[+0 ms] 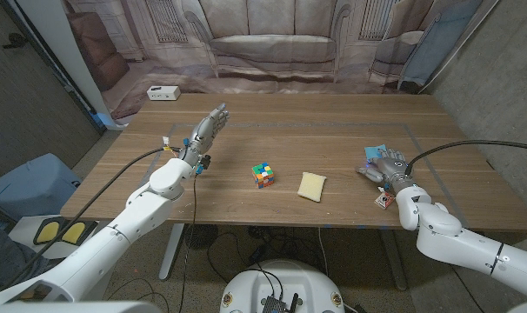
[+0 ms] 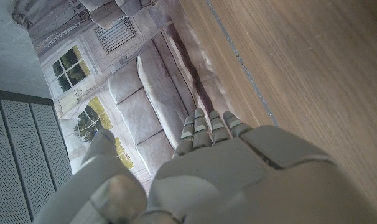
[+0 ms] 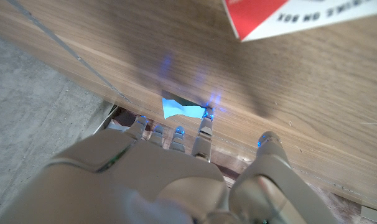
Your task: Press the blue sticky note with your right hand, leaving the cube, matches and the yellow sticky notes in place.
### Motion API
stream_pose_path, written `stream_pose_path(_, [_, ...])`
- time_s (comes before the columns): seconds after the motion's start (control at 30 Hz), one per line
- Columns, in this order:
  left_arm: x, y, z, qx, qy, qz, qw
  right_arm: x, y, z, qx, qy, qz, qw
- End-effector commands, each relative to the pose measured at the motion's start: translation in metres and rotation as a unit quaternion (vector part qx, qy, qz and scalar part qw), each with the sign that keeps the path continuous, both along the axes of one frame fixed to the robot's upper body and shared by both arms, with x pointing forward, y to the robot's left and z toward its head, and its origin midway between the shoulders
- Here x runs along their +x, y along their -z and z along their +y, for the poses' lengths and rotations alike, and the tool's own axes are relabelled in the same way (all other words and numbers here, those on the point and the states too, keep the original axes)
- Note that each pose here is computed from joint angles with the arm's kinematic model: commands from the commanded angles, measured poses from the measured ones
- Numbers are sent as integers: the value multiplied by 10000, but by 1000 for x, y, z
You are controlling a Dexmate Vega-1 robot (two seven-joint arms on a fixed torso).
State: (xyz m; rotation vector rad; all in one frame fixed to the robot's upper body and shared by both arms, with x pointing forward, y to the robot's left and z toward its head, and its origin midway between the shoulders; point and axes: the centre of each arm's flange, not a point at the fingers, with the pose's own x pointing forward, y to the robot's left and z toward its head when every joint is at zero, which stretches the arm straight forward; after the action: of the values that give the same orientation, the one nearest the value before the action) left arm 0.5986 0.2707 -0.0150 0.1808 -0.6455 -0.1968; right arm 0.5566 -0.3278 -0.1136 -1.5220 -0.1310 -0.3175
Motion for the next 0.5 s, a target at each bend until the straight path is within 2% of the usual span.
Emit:
stream_pose_path(0.03, [0,0,-1,2,-4,3,10000,-4,-5,0,-29,-29,-131,9999])
stream_pose_path(0.5, [-1,-1,-3,9,-6,0,10000,-7,-12,2,-24,-136,-294,9995])
